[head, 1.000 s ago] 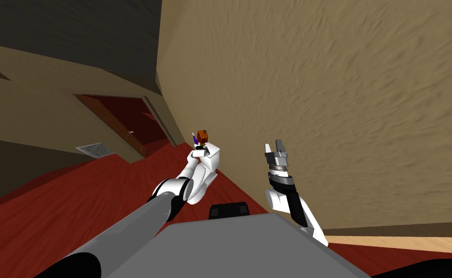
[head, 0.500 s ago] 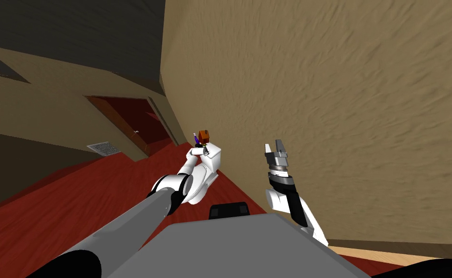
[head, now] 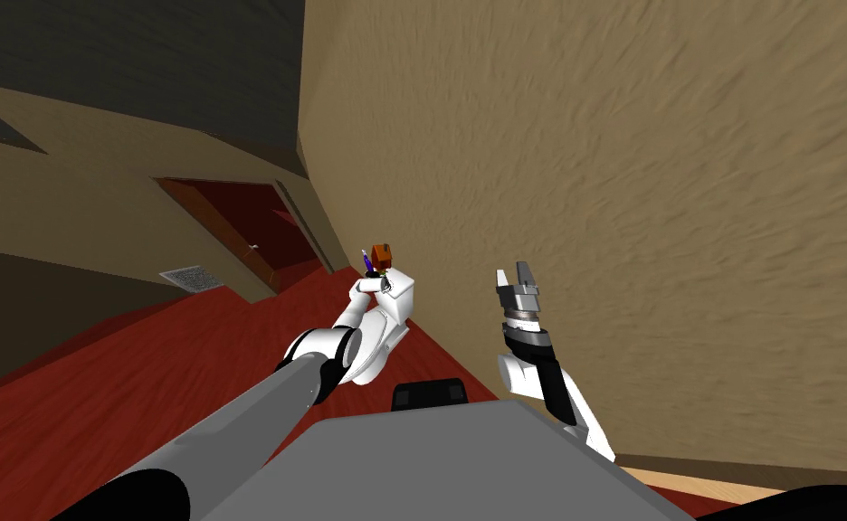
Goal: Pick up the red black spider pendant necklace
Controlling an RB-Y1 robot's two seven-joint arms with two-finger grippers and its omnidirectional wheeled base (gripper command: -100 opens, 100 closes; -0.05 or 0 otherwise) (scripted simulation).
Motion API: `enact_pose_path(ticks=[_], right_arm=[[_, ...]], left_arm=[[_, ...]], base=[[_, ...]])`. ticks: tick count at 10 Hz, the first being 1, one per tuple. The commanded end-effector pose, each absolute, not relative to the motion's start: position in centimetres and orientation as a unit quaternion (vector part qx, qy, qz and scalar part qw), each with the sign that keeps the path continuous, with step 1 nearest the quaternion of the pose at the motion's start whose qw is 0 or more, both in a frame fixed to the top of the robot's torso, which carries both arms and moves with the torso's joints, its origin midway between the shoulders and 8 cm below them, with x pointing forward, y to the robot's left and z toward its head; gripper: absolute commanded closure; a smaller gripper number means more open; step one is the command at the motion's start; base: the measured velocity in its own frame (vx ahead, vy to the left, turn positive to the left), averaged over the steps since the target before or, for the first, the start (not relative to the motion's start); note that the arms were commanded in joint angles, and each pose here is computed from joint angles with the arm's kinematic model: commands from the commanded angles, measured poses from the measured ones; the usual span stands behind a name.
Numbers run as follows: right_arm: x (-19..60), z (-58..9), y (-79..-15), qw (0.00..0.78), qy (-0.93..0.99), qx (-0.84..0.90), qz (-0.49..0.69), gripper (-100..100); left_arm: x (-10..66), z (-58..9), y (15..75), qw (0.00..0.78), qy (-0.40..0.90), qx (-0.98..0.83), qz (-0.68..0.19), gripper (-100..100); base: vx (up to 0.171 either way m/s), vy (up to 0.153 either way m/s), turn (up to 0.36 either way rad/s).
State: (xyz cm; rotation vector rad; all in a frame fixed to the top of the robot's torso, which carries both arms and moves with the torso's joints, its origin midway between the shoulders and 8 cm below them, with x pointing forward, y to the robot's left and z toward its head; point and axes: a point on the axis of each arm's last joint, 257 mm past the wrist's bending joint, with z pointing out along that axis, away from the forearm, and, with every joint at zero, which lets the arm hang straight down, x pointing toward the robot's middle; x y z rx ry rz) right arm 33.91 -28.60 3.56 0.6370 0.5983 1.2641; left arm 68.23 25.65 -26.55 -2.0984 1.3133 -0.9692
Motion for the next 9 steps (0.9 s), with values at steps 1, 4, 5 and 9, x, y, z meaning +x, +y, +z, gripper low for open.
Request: enact_pose_path(ticks=[1, 4, 5, 9], right_arm=[[33.9, 3.6, -28.6, 0.719, 0.271, 0.288, 0.572, 0], [33.9, 3.6, -28.6, 0.719, 0.271, 0.288, 0.572, 0], [33.9, 3.6, -28.6, 0.719, 0.271, 0.288, 0.572, 0], [33.9, 3.6, -28.6, 0.719, 0.271, 0.288, 0.572, 0]], left_arm=[[68.2, -26.5, 25.6, 0.239, 0.480, -0.766, -0.354, 100], [68.2, -26.5, 25.6, 0.239, 0.480, -0.766, -0.354, 0], [69.4, -24.6, 23.9, 0.235, 0.472, -0.758, -0.384, -100], [71.6, -20.3, 19.8, 0.223, 0.453, -0.738, -0.448, -100]], base=[[0.000, 0.000, 0.000], [0.000, 0.000, 0.000], [-0.041, -0.006, -0.058], [-0.067, -0.001, -0.049]])
